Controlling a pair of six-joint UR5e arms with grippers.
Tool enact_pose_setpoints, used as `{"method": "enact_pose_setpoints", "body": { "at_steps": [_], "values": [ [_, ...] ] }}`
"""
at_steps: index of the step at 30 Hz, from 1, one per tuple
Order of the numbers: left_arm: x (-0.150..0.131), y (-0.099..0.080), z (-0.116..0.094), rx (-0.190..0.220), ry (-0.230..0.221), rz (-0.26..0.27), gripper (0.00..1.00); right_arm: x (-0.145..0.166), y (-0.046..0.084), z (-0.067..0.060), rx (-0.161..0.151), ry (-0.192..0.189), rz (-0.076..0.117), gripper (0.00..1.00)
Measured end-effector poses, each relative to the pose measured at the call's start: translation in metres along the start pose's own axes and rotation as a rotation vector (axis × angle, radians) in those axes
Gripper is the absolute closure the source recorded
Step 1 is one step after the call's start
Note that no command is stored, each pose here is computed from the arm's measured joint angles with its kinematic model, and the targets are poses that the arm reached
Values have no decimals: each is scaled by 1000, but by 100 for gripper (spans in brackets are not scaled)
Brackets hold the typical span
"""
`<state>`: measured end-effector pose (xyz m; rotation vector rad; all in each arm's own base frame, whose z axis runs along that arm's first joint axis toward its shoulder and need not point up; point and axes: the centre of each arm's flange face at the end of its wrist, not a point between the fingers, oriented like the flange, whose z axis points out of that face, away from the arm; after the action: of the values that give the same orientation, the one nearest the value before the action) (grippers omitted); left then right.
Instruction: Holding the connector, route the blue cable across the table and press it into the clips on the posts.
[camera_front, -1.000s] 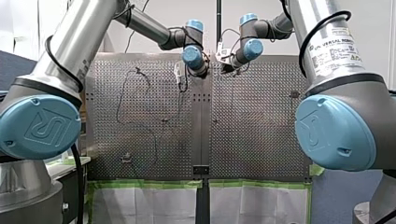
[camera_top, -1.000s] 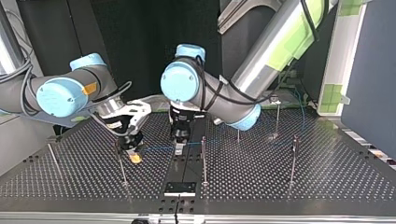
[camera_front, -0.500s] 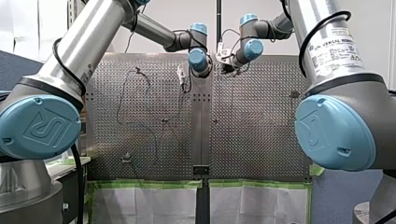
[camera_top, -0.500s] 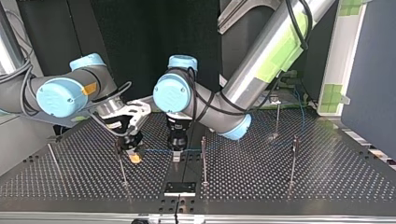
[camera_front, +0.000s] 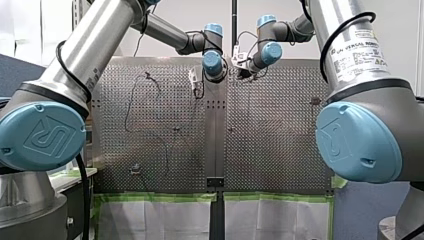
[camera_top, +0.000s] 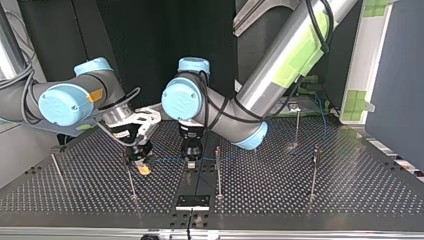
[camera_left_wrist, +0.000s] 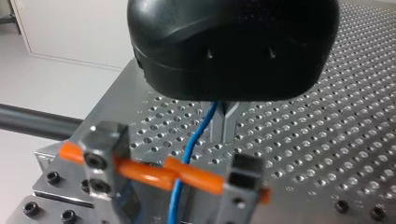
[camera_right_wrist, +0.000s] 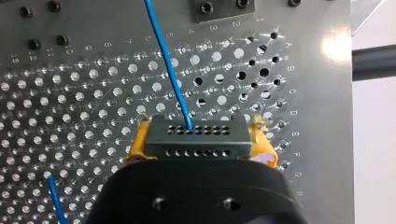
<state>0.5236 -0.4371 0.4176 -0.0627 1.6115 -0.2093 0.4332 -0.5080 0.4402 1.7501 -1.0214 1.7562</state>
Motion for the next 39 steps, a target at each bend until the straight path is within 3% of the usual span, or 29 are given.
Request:
{"method": "enact_pose_setpoints", "body": {
  "at_steps": [6,13,22,39],
  "values": [
    [11,5,-10,-40,38,23,100,-6,-2,-1,2,-12,1,100],
    [3,9,-25,-46,9,6,100,-24,-6,-4,5,-47,2,100],
    [12,10,-37,-24,-14,-5,100,-49,-2,-10,-5,-97,13,100],
    [78,21,-41,48,9,-11,100,-102,10,-26,-33,-202,28,100]
  ]
}}
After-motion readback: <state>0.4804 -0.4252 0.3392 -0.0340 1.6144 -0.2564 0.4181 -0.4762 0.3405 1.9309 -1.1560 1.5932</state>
